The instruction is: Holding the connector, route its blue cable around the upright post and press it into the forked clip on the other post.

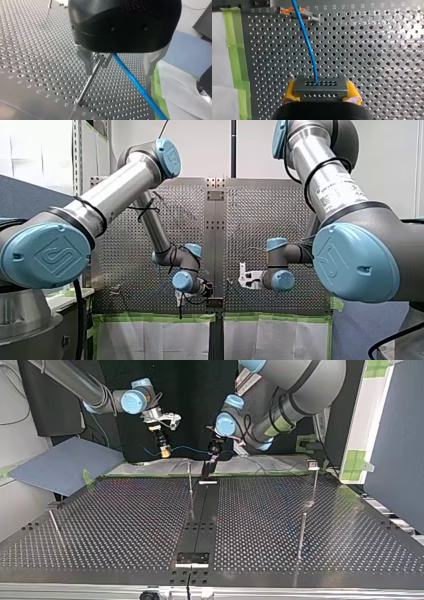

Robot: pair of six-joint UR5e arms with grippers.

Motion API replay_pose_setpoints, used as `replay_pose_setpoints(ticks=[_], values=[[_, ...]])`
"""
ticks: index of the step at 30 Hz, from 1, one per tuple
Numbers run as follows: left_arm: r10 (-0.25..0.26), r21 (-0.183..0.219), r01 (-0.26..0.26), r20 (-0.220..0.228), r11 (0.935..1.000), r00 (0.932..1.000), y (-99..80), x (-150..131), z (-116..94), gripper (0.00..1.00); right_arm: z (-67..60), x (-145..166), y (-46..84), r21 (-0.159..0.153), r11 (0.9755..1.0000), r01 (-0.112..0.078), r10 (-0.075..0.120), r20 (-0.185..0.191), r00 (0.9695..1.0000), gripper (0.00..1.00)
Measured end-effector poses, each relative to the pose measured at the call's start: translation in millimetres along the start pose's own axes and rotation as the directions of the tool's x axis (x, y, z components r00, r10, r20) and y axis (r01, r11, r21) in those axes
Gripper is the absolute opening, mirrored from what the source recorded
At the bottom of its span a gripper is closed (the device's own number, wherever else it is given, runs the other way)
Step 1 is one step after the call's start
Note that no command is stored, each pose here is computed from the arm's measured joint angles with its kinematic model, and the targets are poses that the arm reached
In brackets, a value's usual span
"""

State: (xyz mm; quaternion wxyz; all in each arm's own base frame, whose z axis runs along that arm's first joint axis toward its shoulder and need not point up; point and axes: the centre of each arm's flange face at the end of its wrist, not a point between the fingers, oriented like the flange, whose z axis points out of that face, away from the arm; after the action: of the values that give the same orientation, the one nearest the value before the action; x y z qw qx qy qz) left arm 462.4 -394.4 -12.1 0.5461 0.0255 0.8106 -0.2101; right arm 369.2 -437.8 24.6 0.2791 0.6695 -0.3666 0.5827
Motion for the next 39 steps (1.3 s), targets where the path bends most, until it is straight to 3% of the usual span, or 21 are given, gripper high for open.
replay_pose_setpoints(ticks=[10, 17, 24, 29, 35, 39], values=[[-0.082, -0.031, 0.084, 0.061, 0.996, 0.9947, -6.0, 13, -13, 0.98, -0.3, -1, 0.8, -0.002, 0.9999, -0.016, 0.016, 0.005, 0.9999, 0.0], [-0.094, -0.022, 0.097, 0.118, 0.995, 0.9886, -23.2, 16, -17, 0.98, -0.9, -4, 0.6, 0.001, 0.9997, -0.023, 0.023, 0.014, 0.9996, 0.0], [-0.038, -0.051, 0.046, 0.157, 0.9976, 0.9869, -35.0, 20, -22, 0.98, -1.1, -6, -0.2, 0.015, 0.9995, -0.027, 0.027, 0.019, 0.9995, 0.0], [0.008, -0.085, 0.006, 0.163, 0.9964, 0.9865, -38.2, 22, -26, 0.98, -0.2, -6, 2.5, 0.028, 0.9985, -0.047, 0.047, 0.018, 0.9987, 0.0], [0.067, -0.116, -0.048, 0.166, 0.9921, 0.9839, -47.7, 28, -33, 0.98, 1.9, -5, 6.1, 0.065, 0.9935, -0.093, 0.093, 0.006, 0.9957, 0.0], [0.103, -0.142, -0.078, 0.182, 0.9868, 0.9778, -51.1, 28, -35, 0.98, 2.3, -5, 7.2, 0.09, 0.9893, -0.115, 0.115, 0.008, 0.9933, 0.0]])
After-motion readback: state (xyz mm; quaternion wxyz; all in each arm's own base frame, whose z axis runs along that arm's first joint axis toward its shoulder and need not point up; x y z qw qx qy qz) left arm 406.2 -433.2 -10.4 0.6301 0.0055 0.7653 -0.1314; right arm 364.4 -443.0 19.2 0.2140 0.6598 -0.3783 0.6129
